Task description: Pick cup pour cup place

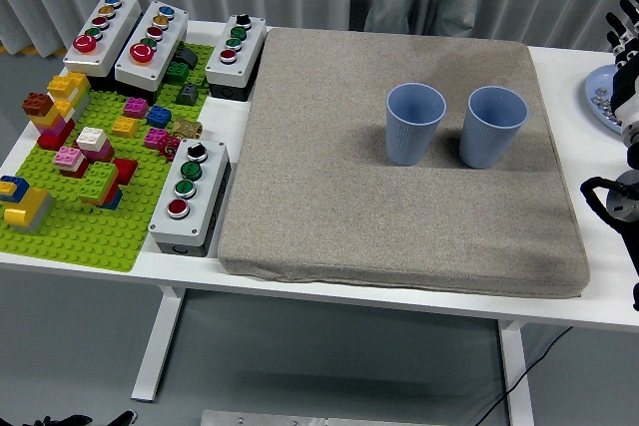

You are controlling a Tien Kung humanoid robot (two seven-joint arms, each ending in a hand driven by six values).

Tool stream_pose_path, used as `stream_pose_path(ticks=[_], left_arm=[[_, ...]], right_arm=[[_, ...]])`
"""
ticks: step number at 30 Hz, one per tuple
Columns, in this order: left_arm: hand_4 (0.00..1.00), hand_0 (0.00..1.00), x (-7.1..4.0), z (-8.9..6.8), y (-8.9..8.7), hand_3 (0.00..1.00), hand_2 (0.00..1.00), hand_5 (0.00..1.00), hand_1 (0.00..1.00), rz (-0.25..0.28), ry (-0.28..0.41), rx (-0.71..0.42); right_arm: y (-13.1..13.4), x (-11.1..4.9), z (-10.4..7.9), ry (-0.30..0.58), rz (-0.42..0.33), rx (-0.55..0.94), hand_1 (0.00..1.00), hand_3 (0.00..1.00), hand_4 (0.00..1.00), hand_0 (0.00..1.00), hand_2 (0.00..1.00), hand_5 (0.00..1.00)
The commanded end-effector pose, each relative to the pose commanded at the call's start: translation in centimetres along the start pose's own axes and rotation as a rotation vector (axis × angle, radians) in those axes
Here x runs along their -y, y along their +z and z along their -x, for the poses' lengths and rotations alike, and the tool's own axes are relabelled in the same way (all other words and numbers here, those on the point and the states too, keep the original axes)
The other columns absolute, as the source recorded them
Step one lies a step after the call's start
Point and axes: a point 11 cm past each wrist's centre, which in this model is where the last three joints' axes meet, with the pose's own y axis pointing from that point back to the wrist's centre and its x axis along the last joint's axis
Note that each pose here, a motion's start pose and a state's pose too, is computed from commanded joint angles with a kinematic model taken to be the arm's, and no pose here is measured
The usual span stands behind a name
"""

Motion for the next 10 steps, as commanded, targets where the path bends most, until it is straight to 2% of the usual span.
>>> stream_pose_path(ticks=[10], left_arm=[[0.498, 0.765, 0.07, 0.01, -0.5, 0.648, 0.802, 0.998, 0.754, -0.008, 0.0, -0.007]], right_arm=[[0.02, -0.13, -0.53, 0.007, 0.002, -0.01, 0.845, 0.83, 0.752, 0.984, 0.868, 0.998]])
